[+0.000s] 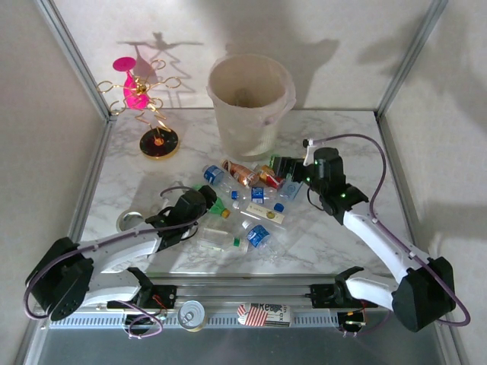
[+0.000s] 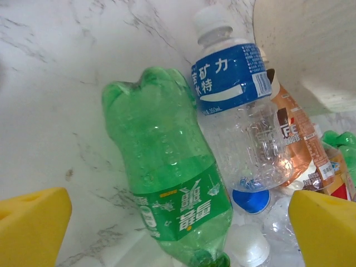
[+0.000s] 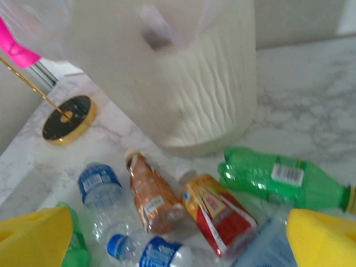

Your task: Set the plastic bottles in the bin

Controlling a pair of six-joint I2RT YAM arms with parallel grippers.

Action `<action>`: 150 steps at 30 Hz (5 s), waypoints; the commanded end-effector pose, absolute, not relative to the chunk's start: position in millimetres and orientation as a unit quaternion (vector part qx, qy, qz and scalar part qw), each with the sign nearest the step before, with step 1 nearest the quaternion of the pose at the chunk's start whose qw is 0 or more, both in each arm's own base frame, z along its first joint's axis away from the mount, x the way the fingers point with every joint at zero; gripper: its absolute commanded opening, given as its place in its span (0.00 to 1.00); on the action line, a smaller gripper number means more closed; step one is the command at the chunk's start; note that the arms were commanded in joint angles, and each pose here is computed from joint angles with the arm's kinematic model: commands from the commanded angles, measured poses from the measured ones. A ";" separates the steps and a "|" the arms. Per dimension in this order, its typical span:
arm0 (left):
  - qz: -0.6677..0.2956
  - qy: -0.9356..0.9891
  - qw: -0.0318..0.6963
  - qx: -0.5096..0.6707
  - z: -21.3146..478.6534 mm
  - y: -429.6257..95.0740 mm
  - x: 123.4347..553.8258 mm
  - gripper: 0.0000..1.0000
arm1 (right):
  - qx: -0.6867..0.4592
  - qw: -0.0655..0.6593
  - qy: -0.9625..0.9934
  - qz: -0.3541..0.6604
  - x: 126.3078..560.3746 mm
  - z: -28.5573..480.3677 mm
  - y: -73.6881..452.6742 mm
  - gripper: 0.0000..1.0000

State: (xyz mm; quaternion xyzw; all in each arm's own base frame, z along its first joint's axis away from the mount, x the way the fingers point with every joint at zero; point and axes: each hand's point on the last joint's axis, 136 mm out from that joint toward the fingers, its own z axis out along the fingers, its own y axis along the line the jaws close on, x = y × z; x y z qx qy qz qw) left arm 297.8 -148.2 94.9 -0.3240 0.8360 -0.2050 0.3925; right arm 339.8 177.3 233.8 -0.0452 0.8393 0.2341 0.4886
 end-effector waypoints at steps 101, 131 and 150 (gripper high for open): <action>-0.247 0.709 0.656 -0.079 428.1 -272.9 531.7 0.51 | 0.016 0.466 0.841 0.275 299.0 198.8 159.9 0.99; -0.265 0.736 0.621 -0.052 414.2 -307.0 563.3 0.99 | 0.020 0.460 0.851 0.254 291.5 191.7 150.2 0.99; -0.358 0.677 0.641 -0.053 452.0 -270.6 423.9 1.00 | 0.061 0.435 0.868 0.230 307.6 160.4 147.5 0.99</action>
